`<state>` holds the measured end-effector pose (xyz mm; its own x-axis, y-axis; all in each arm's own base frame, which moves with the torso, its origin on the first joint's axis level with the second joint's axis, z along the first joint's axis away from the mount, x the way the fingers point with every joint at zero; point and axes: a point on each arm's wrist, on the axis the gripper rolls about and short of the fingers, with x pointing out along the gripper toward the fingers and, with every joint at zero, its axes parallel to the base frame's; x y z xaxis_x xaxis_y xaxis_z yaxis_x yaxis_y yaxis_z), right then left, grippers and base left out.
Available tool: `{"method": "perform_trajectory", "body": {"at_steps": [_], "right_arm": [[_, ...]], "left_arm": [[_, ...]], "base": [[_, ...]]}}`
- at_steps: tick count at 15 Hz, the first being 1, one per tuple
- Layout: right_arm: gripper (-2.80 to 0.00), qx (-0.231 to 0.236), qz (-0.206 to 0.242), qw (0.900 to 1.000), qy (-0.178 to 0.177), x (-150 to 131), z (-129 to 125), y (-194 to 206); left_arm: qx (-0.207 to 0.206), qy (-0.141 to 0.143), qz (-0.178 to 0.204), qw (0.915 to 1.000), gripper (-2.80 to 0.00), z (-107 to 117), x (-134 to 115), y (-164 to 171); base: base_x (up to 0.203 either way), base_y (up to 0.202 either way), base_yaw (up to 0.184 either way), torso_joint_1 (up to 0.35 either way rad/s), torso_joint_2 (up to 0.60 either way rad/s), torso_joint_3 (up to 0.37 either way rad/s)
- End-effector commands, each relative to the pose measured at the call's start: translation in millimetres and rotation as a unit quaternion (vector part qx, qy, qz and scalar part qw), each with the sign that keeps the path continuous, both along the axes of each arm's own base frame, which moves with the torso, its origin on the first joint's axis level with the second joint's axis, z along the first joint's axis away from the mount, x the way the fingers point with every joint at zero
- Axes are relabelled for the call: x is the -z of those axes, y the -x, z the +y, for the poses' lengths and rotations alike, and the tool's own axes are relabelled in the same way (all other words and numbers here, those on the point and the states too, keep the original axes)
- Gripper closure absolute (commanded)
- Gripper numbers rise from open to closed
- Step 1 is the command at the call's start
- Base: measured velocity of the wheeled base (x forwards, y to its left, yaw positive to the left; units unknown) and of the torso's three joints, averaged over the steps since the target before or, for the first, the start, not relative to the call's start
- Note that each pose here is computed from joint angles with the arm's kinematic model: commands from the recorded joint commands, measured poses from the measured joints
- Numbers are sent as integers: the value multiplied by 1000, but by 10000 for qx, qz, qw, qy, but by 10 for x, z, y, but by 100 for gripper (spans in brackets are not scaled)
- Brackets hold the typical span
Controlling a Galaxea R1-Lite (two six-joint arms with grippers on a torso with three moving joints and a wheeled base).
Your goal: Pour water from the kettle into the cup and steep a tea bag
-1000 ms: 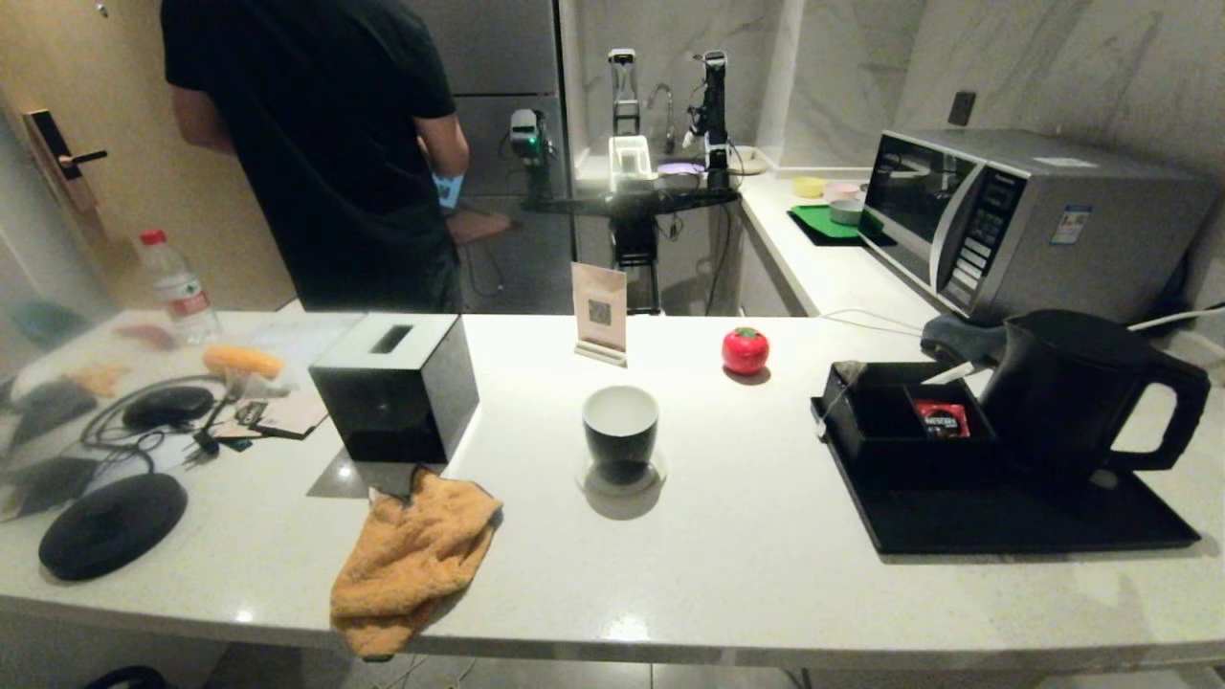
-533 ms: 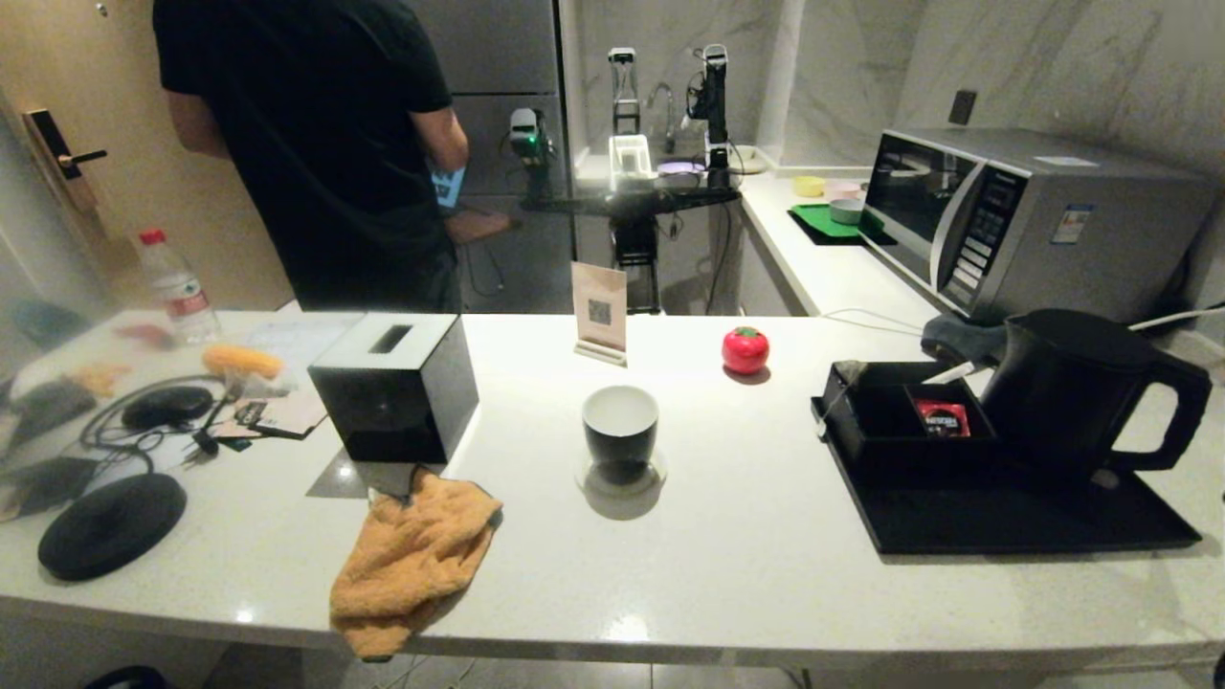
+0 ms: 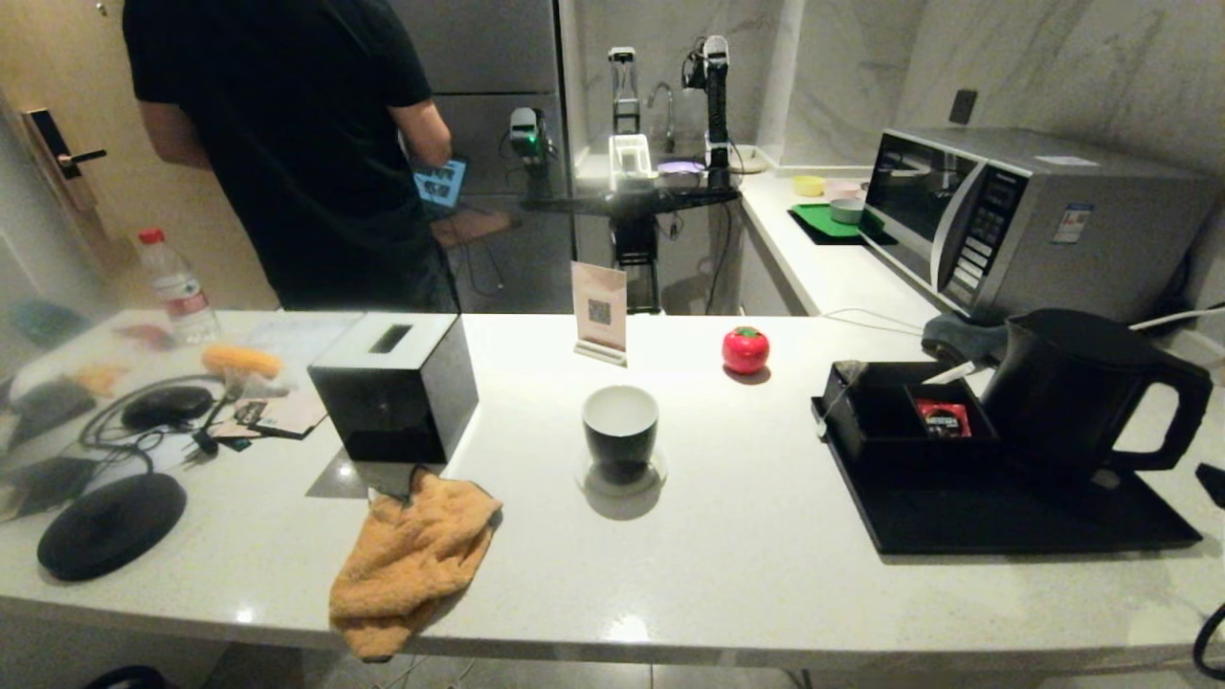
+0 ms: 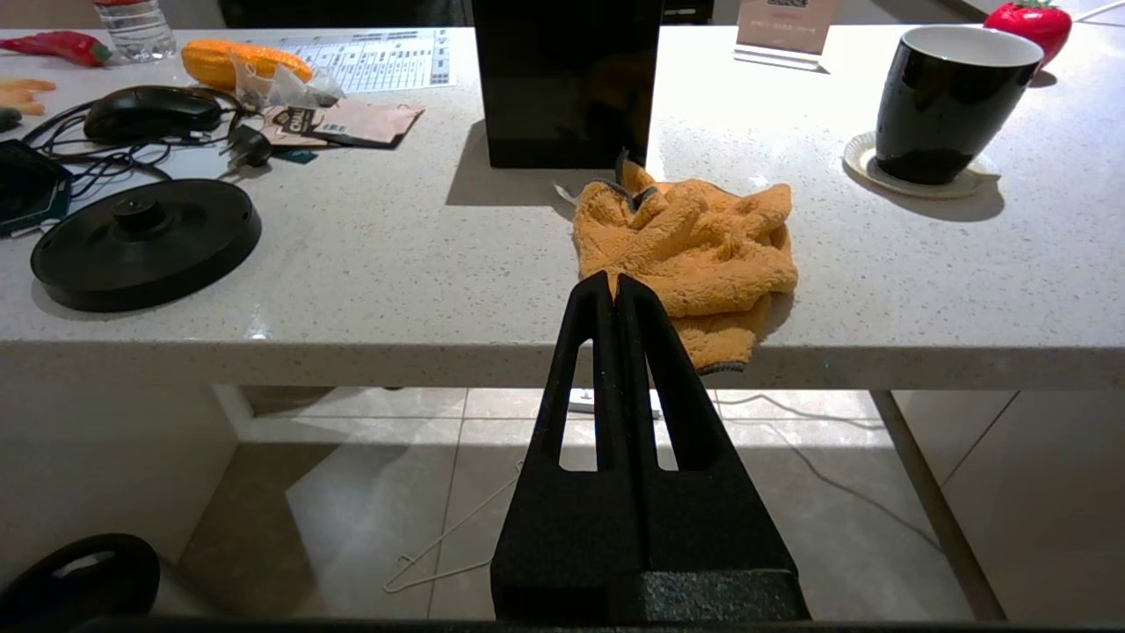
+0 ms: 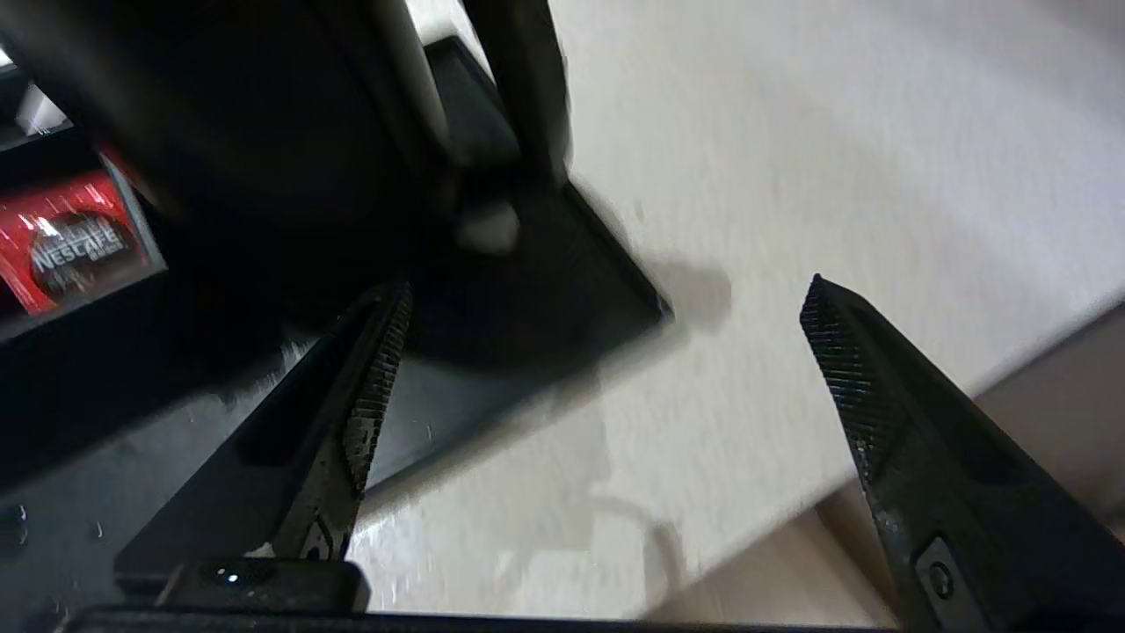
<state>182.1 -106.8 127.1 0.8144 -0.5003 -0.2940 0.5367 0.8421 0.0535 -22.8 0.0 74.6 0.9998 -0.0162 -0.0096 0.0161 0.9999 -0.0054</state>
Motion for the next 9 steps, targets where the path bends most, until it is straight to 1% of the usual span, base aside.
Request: {"method": "perform_trajectory", "body": {"at_steps": [1, 5, 7, 9], "right_arm": [[-280, -25, 51, 10000, 12, 43, -8, -22], [-280, -185, -94, 9998, 32, 23, 10, -54], [-280, -341, -286, 9990, 8, -5, 8, -69], [-280, -321, -322, 9990, -15, 20, -14, -88]], "left_arm": [[-3, 4, -2, 10000, 0, 0, 0, 0], [3, 4, -2, 10000, 0, 0, 0, 0], [2, 4, -2, 10000, 0, 0, 0, 0], [-4, 4, -2, 10000, 0, 0, 0, 0]], "base": [[0, 0, 0, 0, 0, 0], [0, 0, 0, 0, 0, 0], [0, 0, 0, 0, 0, 0], [0, 0, 0, 0, 0, 0]]}}
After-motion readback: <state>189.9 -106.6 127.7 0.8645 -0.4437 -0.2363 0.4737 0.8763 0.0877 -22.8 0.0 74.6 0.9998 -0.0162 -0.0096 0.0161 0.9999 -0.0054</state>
